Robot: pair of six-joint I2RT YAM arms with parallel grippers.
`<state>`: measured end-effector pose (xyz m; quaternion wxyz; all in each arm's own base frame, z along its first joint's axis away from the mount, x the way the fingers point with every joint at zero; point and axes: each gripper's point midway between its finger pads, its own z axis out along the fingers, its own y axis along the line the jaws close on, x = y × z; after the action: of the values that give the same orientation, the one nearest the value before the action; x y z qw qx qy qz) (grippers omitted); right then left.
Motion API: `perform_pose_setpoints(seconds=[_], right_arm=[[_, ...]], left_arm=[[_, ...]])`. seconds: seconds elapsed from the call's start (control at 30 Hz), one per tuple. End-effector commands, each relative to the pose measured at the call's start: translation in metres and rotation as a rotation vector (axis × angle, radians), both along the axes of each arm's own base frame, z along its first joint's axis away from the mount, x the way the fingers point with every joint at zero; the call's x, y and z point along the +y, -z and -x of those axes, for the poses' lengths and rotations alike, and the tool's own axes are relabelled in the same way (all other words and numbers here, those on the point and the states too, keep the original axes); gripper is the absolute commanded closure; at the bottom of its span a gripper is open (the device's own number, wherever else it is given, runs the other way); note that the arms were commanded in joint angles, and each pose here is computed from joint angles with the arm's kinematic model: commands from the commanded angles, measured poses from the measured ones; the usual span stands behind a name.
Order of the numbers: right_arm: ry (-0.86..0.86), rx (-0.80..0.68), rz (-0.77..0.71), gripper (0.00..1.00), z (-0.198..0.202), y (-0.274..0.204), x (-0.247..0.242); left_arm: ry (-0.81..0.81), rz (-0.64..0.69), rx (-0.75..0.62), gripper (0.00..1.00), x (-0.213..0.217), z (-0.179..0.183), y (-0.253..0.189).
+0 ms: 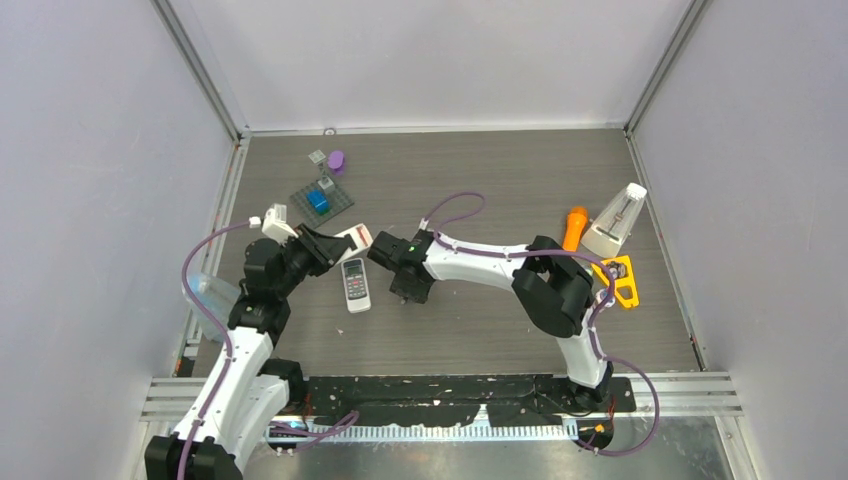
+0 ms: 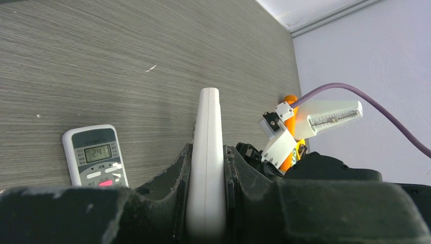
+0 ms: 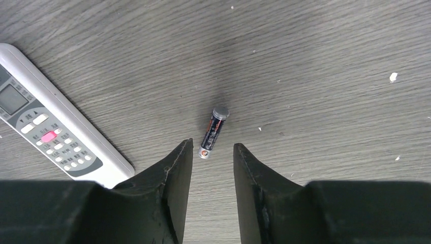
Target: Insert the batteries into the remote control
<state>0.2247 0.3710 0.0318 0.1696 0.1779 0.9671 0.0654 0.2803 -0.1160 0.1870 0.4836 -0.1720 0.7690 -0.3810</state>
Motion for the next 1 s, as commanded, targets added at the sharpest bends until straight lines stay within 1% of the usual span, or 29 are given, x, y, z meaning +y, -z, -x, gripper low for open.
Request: perform_pose_setpoints(seconds=[0.0,0.33,0.4,0.43,0.47,0.5,0.57,0.7,0.77,0.8,0.83,0.87,0.9,0.93,0.97], right_arm=[[0.038,-0.033,0.012,0.61,-0.01,-0.008,0.002],[0.025,-0.019,0.021,0.66,-0.01,0.005,0.005],[0.026,-0.026,0.028,0.7,-0.012,0.006,0.005],[0.026,-0.025,0.03,0.76,-0.013,0.007,0.004],[0.023,-0.027,0.031,0.8,-0.013,0.006,0.003],[0.023,-0.029,0.032,0.88,-0.014,0.005,0.002],[0.006,-0.057,0.031,0.94,-0.018,-0.003,0.0],[-0.056,-0.18,0.011,0.95,-0.037,-0.04,-0.009],[-0.084,-0.27,0.001,0.95,-0.051,-0.076,-0.022],[-0.125,-0.3,0.027,0.95,-0.055,-0.085,-0.03],[-0.162,-0.332,0.026,0.95,-0.061,-0.104,-0.039],[-0.197,-0.346,0.019,0.95,-0.063,-0.112,-0.042],[-0.279,-0.369,0.007,0.95,-0.065,-0.129,-0.049],[-0.322,-0.382,-0.005,0.95,-0.066,-0.138,-0.05],[-0.423,-0.399,-0.027,0.95,-0.063,-0.154,-0.052]], left_arm=[[-0.016,-0.011,-0.063,1.0,0.004,-0.005,-0.012],[-0.009,-0.004,-0.05,1.0,0.002,-0.004,-0.009],[-0.004,-0.003,-0.039,1.0,0.002,-0.002,-0.008],[-0.001,-0.003,-0.035,1.0,0.001,-0.001,-0.008],[0.002,-0.002,-0.033,1.0,0.001,0.0,-0.007],[0.006,-0.001,-0.029,1.0,0.0,0.002,-0.006],[0.017,0.004,-0.019,1.0,-0.001,0.004,-0.003],[0.089,0.043,0.001,1.0,-0.013,0.013,-0.003],[0.15,0.073,0.009,1.0,-0.022,0.019,-0.006],[0.185,0.092,0.015,1.0,-0.028,0.023,-0.007],[0.222,0.112,0.017,1.0,-0.033,0.026,-0.01],[0.262,0.135,0.015,1.0,-0.039,0.03,-0.013],[0.301,0.163,0.018,1.0,-0.044,0.033,-0.016],[0.334,0.207,0.024,1.0,-0.05,0.035,-0.02],[0.37,0.255,0.03,1.0,-0.055,0.039,-0.025]])
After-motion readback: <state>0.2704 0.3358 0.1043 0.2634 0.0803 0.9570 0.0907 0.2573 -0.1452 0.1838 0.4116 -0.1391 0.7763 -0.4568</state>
